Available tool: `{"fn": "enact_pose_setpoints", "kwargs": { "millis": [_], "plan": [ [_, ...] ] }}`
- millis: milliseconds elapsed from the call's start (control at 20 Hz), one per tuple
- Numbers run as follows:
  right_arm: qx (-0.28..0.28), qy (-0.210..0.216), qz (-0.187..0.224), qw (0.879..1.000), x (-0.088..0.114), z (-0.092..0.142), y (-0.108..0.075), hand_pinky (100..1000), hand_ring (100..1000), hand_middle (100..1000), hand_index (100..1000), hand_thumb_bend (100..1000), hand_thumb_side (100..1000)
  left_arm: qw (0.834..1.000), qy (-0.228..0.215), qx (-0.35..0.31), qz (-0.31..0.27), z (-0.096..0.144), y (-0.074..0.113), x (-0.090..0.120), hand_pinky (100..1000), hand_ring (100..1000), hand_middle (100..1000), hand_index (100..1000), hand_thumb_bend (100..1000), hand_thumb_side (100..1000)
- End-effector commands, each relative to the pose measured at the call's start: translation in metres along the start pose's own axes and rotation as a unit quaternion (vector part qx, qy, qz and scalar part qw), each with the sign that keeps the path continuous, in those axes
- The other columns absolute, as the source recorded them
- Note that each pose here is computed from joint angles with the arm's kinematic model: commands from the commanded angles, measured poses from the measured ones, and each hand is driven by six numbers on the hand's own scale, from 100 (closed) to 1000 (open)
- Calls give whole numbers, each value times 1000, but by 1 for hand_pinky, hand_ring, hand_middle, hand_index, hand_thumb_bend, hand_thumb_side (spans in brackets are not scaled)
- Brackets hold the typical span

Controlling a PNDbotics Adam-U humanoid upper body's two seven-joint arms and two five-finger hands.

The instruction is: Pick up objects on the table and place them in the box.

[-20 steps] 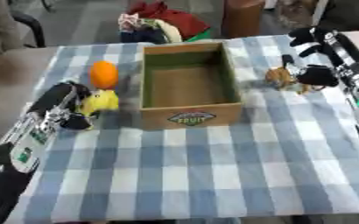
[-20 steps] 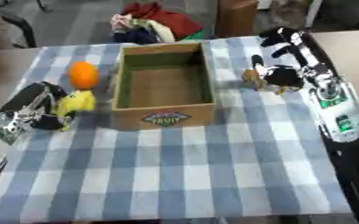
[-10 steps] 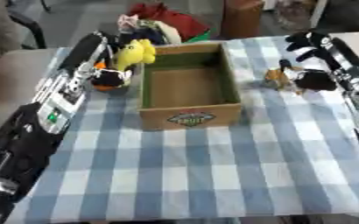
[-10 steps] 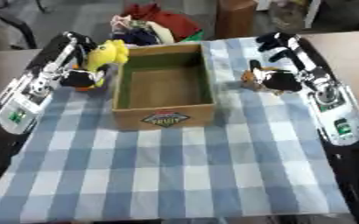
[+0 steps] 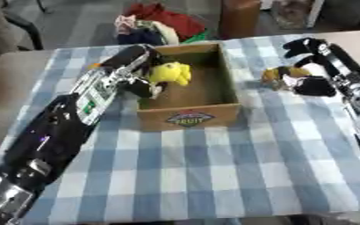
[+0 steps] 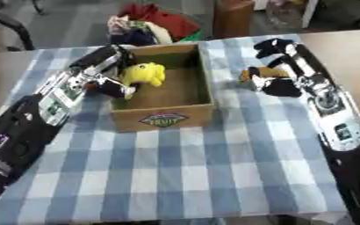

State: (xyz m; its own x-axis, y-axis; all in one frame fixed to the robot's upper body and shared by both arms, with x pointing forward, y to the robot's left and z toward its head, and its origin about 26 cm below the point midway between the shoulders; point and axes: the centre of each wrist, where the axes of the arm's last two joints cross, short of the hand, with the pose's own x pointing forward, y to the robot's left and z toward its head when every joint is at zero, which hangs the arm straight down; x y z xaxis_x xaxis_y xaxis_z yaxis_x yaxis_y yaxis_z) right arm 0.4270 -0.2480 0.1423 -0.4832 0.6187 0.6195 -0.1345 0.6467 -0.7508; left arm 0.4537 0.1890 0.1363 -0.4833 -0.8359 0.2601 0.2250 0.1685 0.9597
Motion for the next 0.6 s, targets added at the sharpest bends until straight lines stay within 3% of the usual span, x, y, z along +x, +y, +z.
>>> {"fn": "enact_pose_setpoints", "kwargs": {
  "millis": [50,200,250,450,600],
  "plan": [
    [-8,-13,12,1000,8,-6,-11,662,793,633,794,196,100,1000,0,5,-21,1,18,-1,814,794,829,850,561,204],
    [-9,-12,12,1000,8,-5,-11,662,793,633,794,196,100,1000,2,7,-21,1,18,-1,814,794,829,850,561,204],
    [-11,-10,12,1000,7,-5,-11,661,793,632,794,196,100,1000,3,16,-20,2,23,-2,819,797,851,860,627,338],
    [-16,-6,12,1000,5,-3,-14,662,793,632,795,194,100,994,29,101,18,22,55,-14,775,676,708,778,506,168],
    [-16,-7,12,1000,5,-3,-14,662,793,631,795,194,100,985,82,149,43,37,67,-37,761,665,702,775,427,100]
  ]
}}
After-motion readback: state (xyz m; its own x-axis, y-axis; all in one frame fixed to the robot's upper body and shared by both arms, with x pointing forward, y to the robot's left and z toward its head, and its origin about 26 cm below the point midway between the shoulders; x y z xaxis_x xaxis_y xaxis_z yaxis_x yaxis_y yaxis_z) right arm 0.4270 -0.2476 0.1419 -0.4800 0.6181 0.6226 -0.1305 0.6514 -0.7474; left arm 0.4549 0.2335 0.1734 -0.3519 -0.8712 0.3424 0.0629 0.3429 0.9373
